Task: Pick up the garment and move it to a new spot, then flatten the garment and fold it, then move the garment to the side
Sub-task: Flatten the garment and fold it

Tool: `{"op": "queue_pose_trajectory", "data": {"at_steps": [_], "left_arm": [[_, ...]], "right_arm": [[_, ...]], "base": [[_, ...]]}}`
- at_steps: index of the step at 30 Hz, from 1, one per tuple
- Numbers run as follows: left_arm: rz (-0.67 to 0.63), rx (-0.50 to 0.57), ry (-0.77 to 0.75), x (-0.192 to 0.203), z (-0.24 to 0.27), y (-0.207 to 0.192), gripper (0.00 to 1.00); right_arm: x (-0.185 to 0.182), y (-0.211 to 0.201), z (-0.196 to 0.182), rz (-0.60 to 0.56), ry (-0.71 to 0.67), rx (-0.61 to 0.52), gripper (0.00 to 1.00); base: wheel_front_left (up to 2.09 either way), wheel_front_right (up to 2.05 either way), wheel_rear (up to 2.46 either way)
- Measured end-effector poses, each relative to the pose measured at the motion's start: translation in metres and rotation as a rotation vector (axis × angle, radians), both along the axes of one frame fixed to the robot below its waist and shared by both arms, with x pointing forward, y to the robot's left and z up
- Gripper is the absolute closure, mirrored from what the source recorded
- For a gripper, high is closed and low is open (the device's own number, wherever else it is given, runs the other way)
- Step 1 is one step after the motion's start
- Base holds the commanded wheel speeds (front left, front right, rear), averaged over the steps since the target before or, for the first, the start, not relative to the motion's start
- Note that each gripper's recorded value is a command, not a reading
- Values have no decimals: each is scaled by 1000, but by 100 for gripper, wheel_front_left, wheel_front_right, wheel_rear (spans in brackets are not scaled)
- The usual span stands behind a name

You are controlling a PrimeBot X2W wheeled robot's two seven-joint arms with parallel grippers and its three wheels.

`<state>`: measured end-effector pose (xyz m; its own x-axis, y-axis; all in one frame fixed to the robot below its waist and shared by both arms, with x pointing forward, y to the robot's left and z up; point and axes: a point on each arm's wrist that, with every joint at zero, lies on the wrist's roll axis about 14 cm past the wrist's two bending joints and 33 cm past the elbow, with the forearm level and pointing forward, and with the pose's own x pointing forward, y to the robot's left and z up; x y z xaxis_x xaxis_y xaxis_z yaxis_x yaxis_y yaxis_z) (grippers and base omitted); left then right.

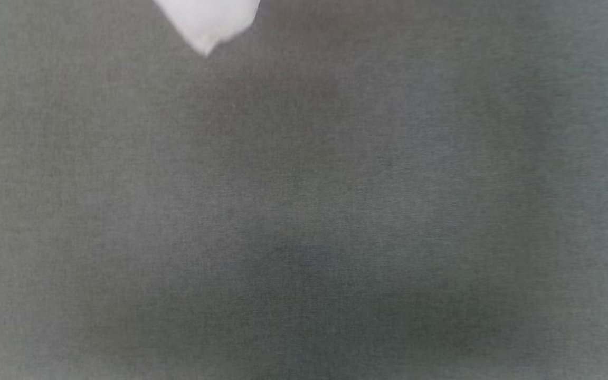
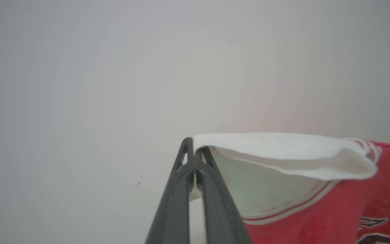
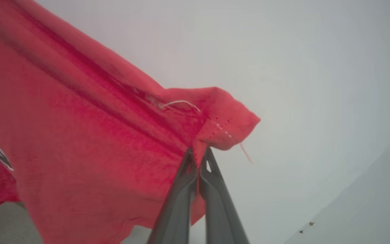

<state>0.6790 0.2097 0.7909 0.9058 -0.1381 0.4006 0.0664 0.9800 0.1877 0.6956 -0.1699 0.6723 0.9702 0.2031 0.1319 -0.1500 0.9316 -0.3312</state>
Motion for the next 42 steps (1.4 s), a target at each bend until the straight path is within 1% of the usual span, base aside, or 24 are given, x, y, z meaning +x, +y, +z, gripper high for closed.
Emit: {"op": "queue_pose_trajectory", "data": {"at_steps": [3,6,11,13,17,19,27,34,42], "left_arm": [[-9,13,31,7,-20,1,100],[-3,20,105,11,-47,4,100],[24,-52,297,5,-109,16,100],[33,-62,354,-2,-128,20,100],[45,-112,437,-21,-161,25,100],[48,-105,489,-32,-179,26,100],[38,-145,702,-83,-249,25,100],[33,-201,861,-129,-295,33,100],[4,-243,987,-175,-334,31,100]], "right_arm": [[6,8,-18,6,34,-2,100],[4,15,-53,5,120,9,100],[-9,17,-86,-7,210,22,100],[-17,19,-95,-6,234,28,100],[-33,21,-109,-9,265,52,100],[-43,21,-117,-10,283,61,100],[-81,26,-152,0,353,68,100],[-110,25,-178,-2,403,88,100],[-144,27,-215,3,473,107,100]], "base": [[0,0,0],[0,0,0],[0,0,0],[0,0,0],[0,0,0],[0,0,0],[0,0,0],[0,0,0],[0,0,0]]}}
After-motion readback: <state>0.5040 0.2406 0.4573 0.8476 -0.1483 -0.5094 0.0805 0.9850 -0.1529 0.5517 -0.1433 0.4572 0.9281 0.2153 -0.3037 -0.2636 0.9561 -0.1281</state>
